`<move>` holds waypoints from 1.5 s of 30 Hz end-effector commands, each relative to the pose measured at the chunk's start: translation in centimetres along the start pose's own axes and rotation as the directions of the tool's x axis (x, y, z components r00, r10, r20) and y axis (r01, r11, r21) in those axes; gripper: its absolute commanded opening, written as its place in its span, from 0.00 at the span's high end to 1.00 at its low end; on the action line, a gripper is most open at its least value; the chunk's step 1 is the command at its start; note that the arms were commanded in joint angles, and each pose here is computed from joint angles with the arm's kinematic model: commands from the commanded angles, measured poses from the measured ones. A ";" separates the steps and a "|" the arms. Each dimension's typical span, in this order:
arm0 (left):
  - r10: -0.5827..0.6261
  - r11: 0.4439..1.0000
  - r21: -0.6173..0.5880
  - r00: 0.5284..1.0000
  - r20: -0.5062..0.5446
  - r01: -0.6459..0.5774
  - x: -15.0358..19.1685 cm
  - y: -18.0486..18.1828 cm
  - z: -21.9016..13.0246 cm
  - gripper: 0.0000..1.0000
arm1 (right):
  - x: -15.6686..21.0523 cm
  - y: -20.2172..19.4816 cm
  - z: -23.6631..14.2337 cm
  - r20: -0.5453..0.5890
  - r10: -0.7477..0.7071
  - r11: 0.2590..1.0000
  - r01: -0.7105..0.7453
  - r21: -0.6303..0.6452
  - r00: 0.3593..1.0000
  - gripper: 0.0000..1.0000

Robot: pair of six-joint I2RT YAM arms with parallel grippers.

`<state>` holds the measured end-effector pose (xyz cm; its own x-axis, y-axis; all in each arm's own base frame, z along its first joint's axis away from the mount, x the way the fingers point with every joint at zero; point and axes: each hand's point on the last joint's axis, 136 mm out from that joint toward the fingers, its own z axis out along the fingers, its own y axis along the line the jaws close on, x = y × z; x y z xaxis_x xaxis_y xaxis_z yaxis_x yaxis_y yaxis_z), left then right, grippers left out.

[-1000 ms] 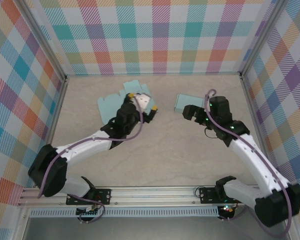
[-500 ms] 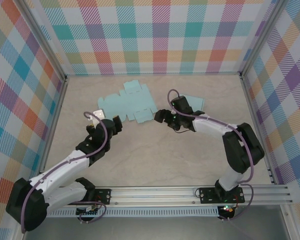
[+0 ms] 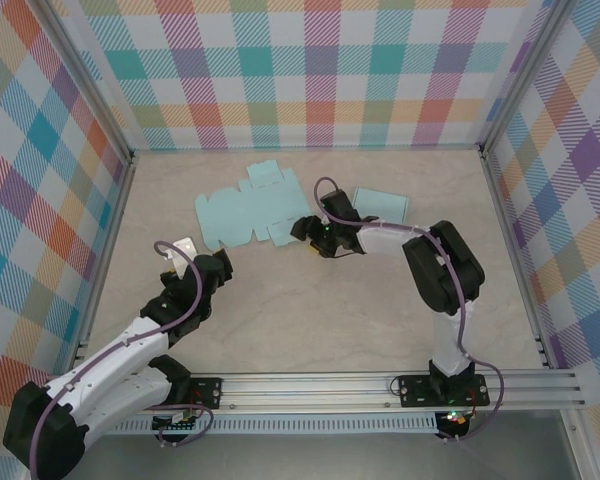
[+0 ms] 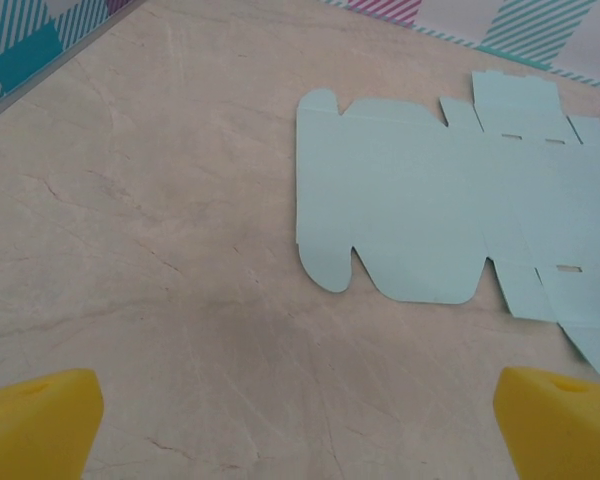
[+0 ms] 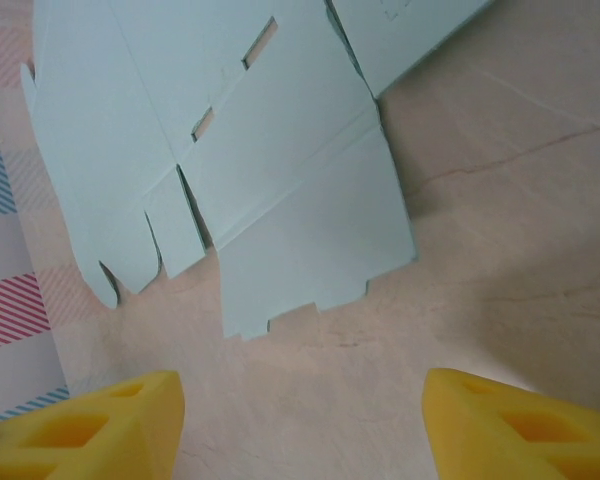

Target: Fold the paper box

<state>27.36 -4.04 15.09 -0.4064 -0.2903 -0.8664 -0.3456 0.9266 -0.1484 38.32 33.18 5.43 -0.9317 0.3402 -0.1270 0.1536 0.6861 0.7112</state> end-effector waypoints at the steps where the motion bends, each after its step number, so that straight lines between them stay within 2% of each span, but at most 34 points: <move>1: -0.011 1.000 -0.003 1.000 -0.014 0.011 0.6 0.6 -0.1 0.00 | -0.3 0.3 1.2 -0.004 0.031 0.999 -0.031 -0.011 1.000 0.38; 8: -0.020 1.000 0.007 1.000 -0.011 0.020 0.5 0.7 -0.3 0.00 | -1.0 0.3 2.6 0.003 0.026 1.000 -0.026 -0.013 1.000 0.46; 13: -0.019 1.000 0.010 1.000 -0.016 0.019 0.7 0.7 -0.4 0.00 | -1.8 0.5 3.6 0.023 0.021 0.999 -0.020 -0.031 1.000 0.47; 19: -0.023 1.000 0.017 1.000 -0.021 0.023 0.8 0.6 -0.4 0.00 | -3.0 -0.2 4.2 0.071 0.027 1.000 -0.027 -0.004 0.997 0.57; 26: -0.009 1.000 0.008 0.999 -0.038 0.009 1.1 0.9 -0.5 0.00 | -3.9 -1.8 4.7 0.109 0.060 0.998 -0.063 0.026 0.992 0.75; 36: 0.005 1.000 -0.004 0.998 -0.058 -0.005 1.7 1.5 -0.6 0.00 | -4.8 -1.5 4.6 0.165 0.049 0.998 -0.042 -0.046 0.985 1.00; 45: -0.007 1.000 0.002 0.998 -0.055 0.007 1.8 1.7 -0.8 0.00 | -3.8 -1.1 2.7 0.161 0.002 0.997 0.010 -0.072 0.987 1.00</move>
<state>25.80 -3.70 14.29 -0.4398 -0.3060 -0.8444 -0.3318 0.9290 -0.1639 43.45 33.90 3.03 -0.8636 0.4588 -0.2089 0.1358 0.6108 0.7800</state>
